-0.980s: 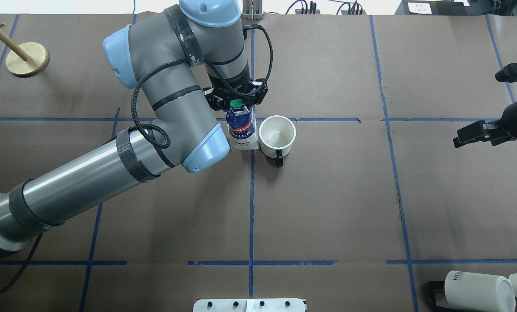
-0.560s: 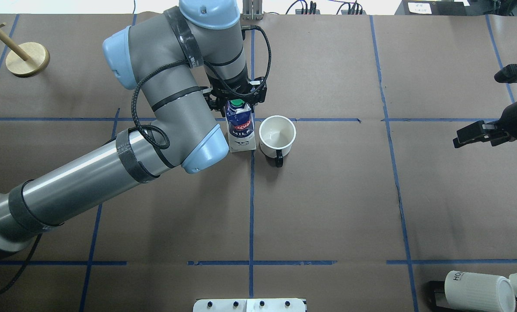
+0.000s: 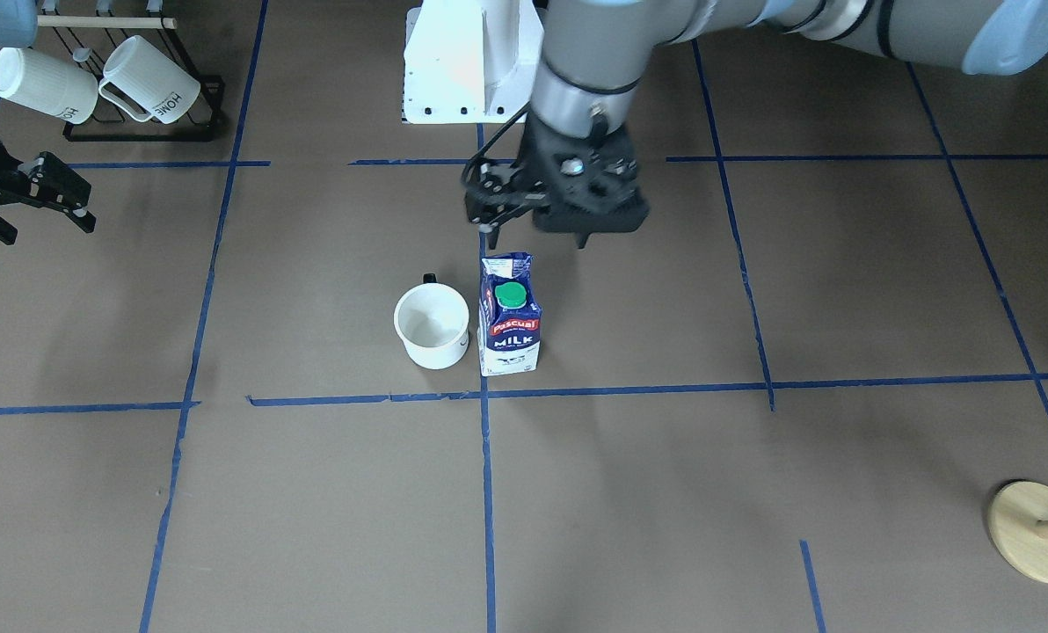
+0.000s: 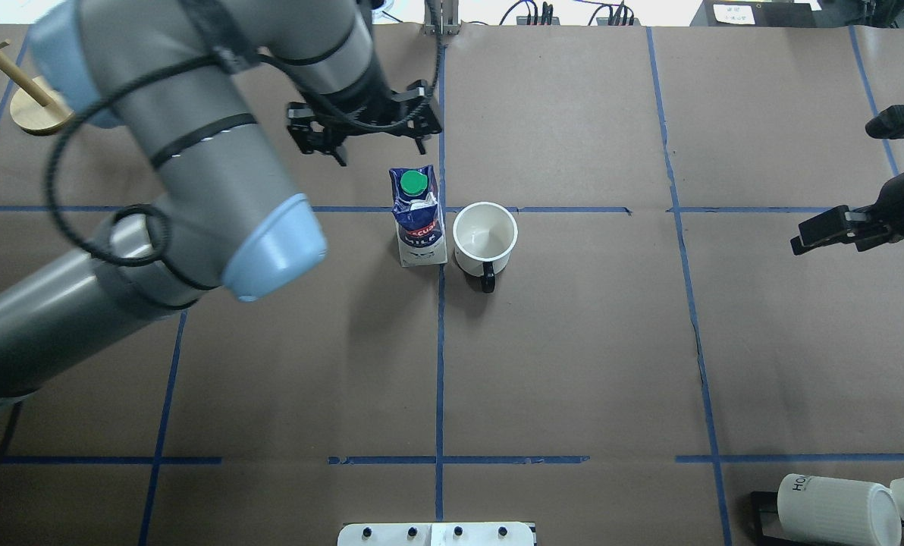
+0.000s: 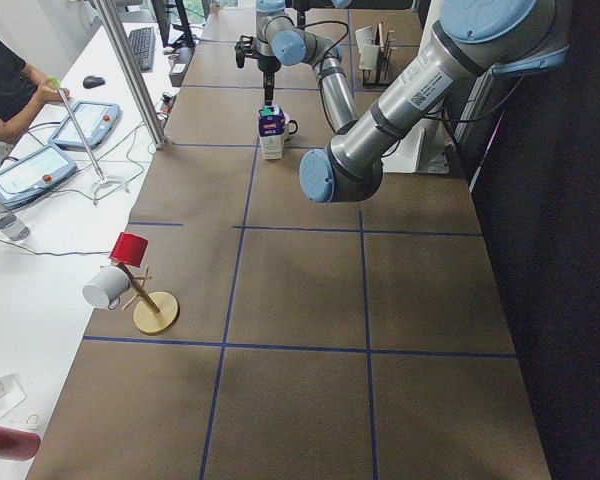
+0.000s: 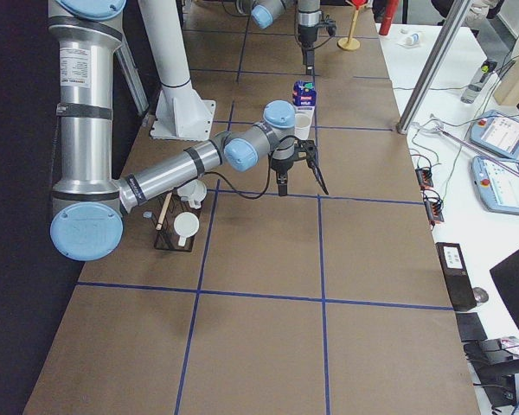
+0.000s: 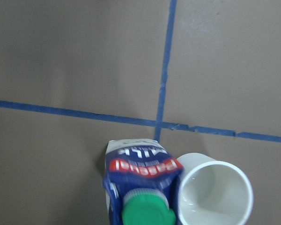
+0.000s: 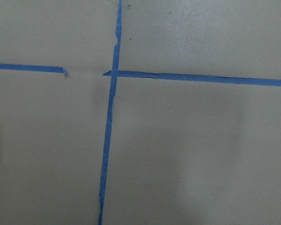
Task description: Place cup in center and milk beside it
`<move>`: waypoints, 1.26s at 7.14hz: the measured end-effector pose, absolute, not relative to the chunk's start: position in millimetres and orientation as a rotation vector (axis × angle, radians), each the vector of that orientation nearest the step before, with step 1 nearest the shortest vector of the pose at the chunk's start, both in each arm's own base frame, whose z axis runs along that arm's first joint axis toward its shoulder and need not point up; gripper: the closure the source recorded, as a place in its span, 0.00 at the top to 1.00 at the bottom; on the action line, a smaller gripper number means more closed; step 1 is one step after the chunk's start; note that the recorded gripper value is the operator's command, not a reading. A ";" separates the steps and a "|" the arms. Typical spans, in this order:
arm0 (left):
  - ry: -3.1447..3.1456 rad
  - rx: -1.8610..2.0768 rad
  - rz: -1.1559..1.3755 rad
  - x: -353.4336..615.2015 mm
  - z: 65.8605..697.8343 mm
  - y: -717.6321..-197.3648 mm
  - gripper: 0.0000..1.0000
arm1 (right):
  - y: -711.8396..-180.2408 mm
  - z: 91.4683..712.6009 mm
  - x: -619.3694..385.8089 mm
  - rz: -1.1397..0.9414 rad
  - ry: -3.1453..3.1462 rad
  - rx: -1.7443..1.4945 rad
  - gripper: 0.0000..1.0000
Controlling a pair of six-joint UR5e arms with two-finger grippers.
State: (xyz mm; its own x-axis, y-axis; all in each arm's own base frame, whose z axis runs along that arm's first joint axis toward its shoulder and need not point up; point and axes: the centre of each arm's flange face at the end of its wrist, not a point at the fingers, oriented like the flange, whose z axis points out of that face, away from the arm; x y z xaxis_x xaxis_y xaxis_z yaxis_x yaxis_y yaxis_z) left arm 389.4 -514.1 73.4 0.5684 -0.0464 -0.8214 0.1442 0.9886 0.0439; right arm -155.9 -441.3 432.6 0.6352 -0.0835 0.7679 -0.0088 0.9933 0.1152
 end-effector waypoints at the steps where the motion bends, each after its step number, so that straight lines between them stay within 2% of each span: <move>1: 0.946 0.162 -0.071 349.1 105.2 -508.6 1.00 | -450.1 440.8 -127.1 -0.046 -0.912 0.115 1.00; 3: 0.876 0.219 0.054 272.5 192.9 -507.6 1.00 | -466.9 477.3 -62.8 -0.071 -0.935 0.155 1.00; 6: 0.712 0.235 0.279 81.0 393.9 -517.2 1.00 | -473.2 555.8 52.9 -0.167 -0.861 0.206 1.00; 8: 0.670 0.203 0.340 -61.0 530.1 -530.4 1.00 | -460.4 583.7 113.4 -0.213 -0.813 0.208 1.00; 9: 0.703 0.186 0.339 -99.1 572.2 -527.4 1.00 | -454.7 590.3 123.3 -0.217 -0.806 0.189 1.00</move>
State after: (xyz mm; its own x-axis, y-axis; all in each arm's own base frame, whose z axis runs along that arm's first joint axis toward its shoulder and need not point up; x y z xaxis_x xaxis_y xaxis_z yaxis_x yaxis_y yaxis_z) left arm -99.1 -527.4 572.2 0.7112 0.3655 -0.6005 -0.2418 0.9293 0.2792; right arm 123.3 -454.7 590.3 0.6722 -0.2628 0.6922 0.1194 0.9611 0.2489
